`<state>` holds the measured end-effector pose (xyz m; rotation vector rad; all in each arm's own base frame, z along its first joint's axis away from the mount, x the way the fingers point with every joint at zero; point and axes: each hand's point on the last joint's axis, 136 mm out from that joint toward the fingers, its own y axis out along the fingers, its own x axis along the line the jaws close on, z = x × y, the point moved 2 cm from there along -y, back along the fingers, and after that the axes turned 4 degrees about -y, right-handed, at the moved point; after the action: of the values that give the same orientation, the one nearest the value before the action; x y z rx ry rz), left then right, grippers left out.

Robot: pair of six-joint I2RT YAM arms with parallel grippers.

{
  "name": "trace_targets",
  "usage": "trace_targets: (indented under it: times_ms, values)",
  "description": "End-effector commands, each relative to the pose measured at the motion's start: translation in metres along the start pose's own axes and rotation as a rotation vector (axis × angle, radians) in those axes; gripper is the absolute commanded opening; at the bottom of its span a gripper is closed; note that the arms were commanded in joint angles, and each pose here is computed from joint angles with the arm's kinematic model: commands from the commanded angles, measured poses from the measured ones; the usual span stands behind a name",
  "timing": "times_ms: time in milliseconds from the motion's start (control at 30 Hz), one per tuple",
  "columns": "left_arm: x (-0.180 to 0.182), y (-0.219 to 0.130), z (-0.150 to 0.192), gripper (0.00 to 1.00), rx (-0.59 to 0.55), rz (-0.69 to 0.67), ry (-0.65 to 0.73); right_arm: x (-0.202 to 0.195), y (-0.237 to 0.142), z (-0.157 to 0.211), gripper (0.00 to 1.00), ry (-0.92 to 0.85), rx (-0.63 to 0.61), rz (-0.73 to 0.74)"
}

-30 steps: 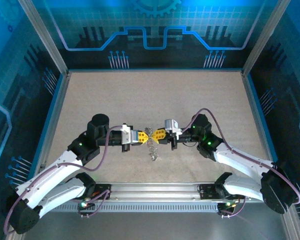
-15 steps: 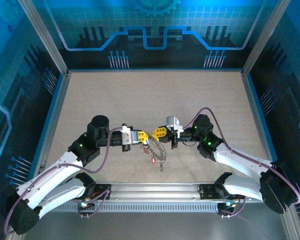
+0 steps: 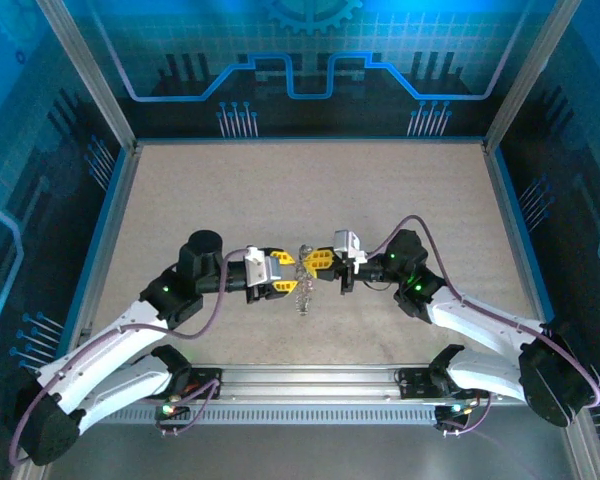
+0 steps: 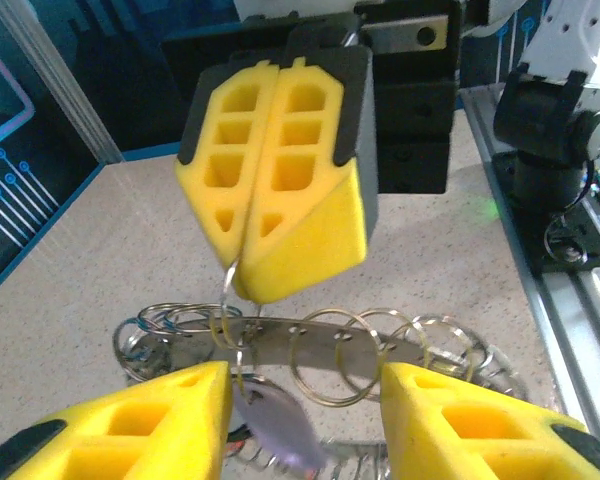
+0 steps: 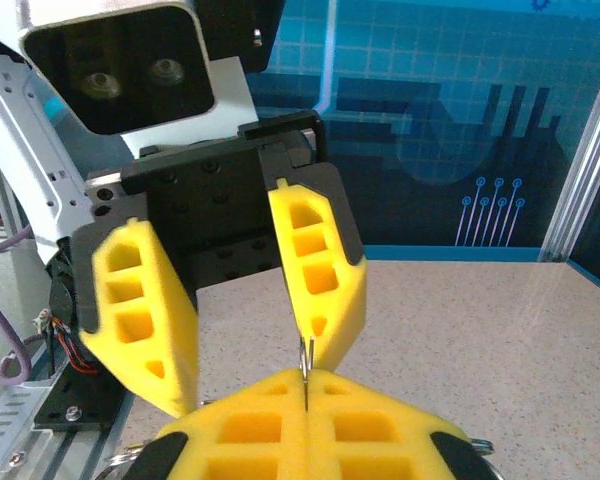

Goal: Put the keys on the keyring

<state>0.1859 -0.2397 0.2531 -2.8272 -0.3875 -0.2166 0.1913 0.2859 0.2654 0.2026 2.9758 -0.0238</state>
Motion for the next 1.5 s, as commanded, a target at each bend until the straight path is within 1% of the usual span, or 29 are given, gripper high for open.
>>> trace_targets:
  times_ms: [0, 100, 333, 567, 667, 767, 867, 933, 1000, 1100, 1233, 1267, 1400, 1467]
  values:
    - [0.012, 0.001, -0.003, 0.38, 0.016, -0.063, -0.016, 0.003, 0.005, -0.012, 0.0, -0.071, -0.027, -0.018]
    - [0.015, 0.0, -0.004, 0.35, 0.022, -0.082, -0.022, 0.003, 0.007, -0.01, 0.0, -0.076, -0.019, -0.018]
    - [0.013, 0.001, -0.002, 0.29, 0.022, -0.07, -0.02, 0.007, 0.012, -0.006, 0.0, -0.082, -0.005, -0.048]
    - [0.018, -0.003, 0.002, 0.28, 0.044, -0.114, -0.007, 0.008, 0.015, -0.003, 0.0, -0.086, -0.004, -0.055]
    - [0.019, -0.008, 0.004, 0.29, 0.055, -0.144, -0.007, 0.007, 0.016, -0.002, 0.0, -0.088, -0.005, -0.059]
    - [0.028, -0.014, 0.001, 0.36, 0.041, -0.227, 0.0, 0.008, 0.015, -0.003, 0.0, -0.096, -0.01, -0.056]
    - [0.035, -0.018, -0.004, 0.36, 0.035, -0.273, -0.012, 0.008, 0.016, -0.004, 0.0, -0.1, -0.015, -0.053]
    - [0.034, -0.015, -0.002, 0.34, 0.041, -0.257, -0.03, 0.009, 0.016, -0.006, 0.0, -0.106, -0.017, -0.061]
    - [0.03, -0.009, 0.002, 0.31, 0.058, -0.21, -0.054, 0.009, 0.015, -0.006, 0.0, -0.11, -0.015, -0.06]
    - [0.023, -0.006, 0.002, 0.31, 0.08, -0.141, -0.076, 0.008, 0.015, -0.006, 0.0, -0.115, -0.009, -0.056]
    - [0.014, -0.004, 0.005, 0.31, 0.073, -0.088, -0.068, 0.009, 0.015, -0.006, 0.0, -0.117, -0.008, -0.064]
    - [0.011, -0.004, 0.005, 0.32, 0.071, -0.073, -0.069, 0.009, 0.015, -0.005, 0.0, -0.117, -0.008, -0.06]
    - [0.004, -0.005, 0.006, 0.42, 0.065, -0.039, -0.071, 0.009, 0.014, -0.005, 0.0, -0.121, -0.005, -0.062]
    - [0.003, -0.004, 0.007, 0.43, 0.063, -0.032, -0.073, 0.009, 0.013, -0.004, 0.0, -0.124, -0.002, -0.058]
